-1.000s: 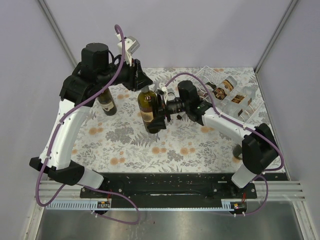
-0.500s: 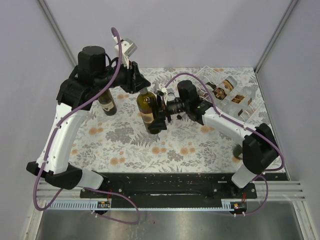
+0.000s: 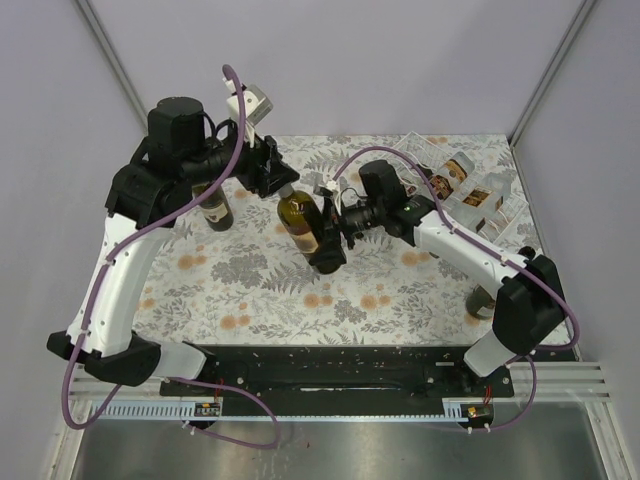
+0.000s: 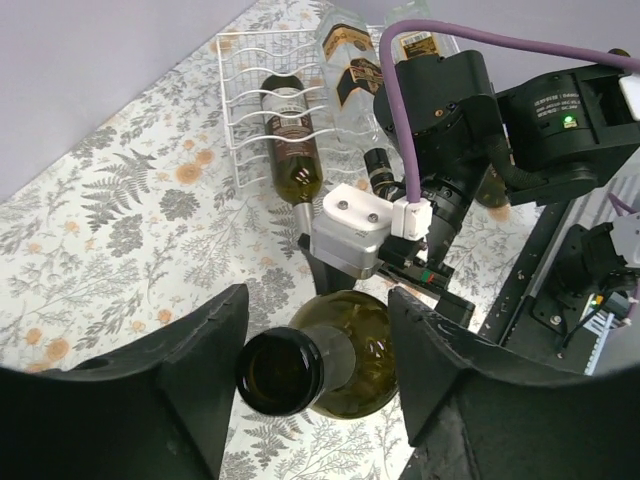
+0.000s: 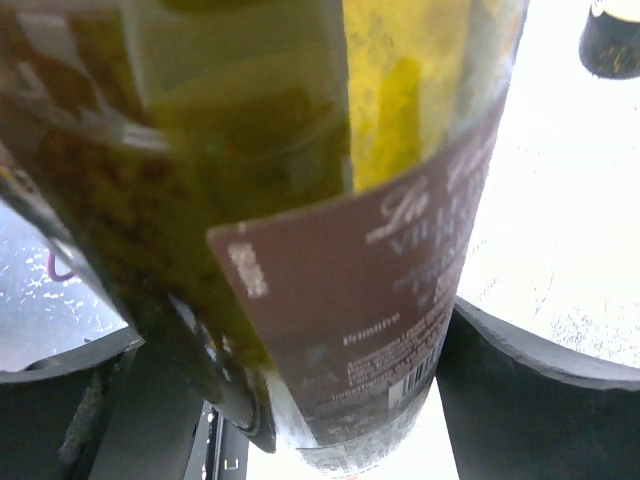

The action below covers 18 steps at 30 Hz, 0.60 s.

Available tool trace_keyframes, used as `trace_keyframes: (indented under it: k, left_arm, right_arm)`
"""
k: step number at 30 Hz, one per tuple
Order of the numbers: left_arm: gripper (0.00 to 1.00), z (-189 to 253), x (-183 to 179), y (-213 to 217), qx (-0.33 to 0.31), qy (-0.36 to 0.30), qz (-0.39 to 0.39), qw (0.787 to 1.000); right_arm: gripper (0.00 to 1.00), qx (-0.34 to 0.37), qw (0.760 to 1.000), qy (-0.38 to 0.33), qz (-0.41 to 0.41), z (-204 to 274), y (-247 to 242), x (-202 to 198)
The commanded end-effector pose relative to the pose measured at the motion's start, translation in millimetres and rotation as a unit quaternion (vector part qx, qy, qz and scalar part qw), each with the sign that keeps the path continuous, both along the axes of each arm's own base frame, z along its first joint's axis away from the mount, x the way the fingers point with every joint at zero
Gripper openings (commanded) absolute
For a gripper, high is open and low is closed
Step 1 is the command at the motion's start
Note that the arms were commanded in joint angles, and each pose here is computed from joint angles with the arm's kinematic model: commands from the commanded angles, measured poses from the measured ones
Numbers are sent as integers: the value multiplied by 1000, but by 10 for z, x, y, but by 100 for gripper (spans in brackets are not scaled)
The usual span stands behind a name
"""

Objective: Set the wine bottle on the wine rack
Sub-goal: Pick up the wine bottle from the center of the board.

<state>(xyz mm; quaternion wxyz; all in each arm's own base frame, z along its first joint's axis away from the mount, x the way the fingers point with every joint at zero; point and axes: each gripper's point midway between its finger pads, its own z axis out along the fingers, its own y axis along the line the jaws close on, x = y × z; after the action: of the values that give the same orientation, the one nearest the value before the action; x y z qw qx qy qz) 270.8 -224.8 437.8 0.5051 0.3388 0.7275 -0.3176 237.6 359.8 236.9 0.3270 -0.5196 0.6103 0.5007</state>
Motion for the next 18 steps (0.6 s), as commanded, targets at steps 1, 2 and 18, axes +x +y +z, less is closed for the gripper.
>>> trace_keyframes:
  k: [1,2,18]
  left_arm:
    - [65,259,-79,98,0,-75,-3,997]
    - [66,248,-76,98,2,-74,-4,997]
    - [69,-137,-132,226,83,-96,-30,991]
  right_arm:
    - [0,32,997,-67,10,477,-85,-48]
    - [0,30,997,-68,8,469,-87,-42]
    - [0,-5,998,-64,-24,387,-232,112]
